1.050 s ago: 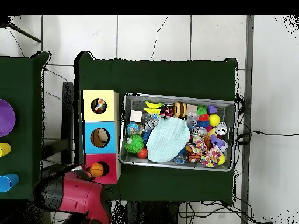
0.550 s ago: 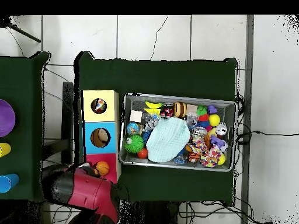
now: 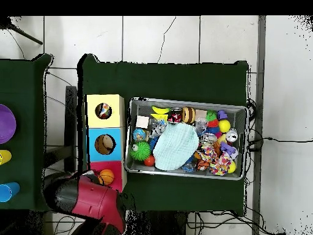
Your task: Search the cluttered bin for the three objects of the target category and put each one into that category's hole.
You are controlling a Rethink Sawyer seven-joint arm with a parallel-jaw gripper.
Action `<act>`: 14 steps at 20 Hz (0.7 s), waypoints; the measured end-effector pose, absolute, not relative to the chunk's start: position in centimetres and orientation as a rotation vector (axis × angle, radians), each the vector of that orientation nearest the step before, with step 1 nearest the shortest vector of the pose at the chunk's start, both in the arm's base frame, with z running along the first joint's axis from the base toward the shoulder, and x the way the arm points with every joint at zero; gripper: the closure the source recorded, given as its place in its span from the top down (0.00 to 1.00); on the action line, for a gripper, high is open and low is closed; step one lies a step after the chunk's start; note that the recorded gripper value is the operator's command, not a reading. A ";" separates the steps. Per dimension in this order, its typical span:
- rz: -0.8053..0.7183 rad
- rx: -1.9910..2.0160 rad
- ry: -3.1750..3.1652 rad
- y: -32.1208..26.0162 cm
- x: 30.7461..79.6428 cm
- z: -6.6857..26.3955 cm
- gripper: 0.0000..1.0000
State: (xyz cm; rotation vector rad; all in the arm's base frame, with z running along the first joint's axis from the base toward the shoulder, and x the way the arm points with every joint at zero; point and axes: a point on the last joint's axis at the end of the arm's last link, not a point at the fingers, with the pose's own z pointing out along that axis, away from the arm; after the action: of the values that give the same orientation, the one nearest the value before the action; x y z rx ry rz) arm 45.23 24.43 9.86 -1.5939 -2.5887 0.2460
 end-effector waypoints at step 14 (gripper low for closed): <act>0.237 -1.593 -2.577 24.7 45.2 9.6 1.00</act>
State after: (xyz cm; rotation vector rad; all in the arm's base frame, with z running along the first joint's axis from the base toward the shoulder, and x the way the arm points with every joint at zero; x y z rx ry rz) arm 45.23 24.69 9.57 -1.5932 -2.5771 0.2373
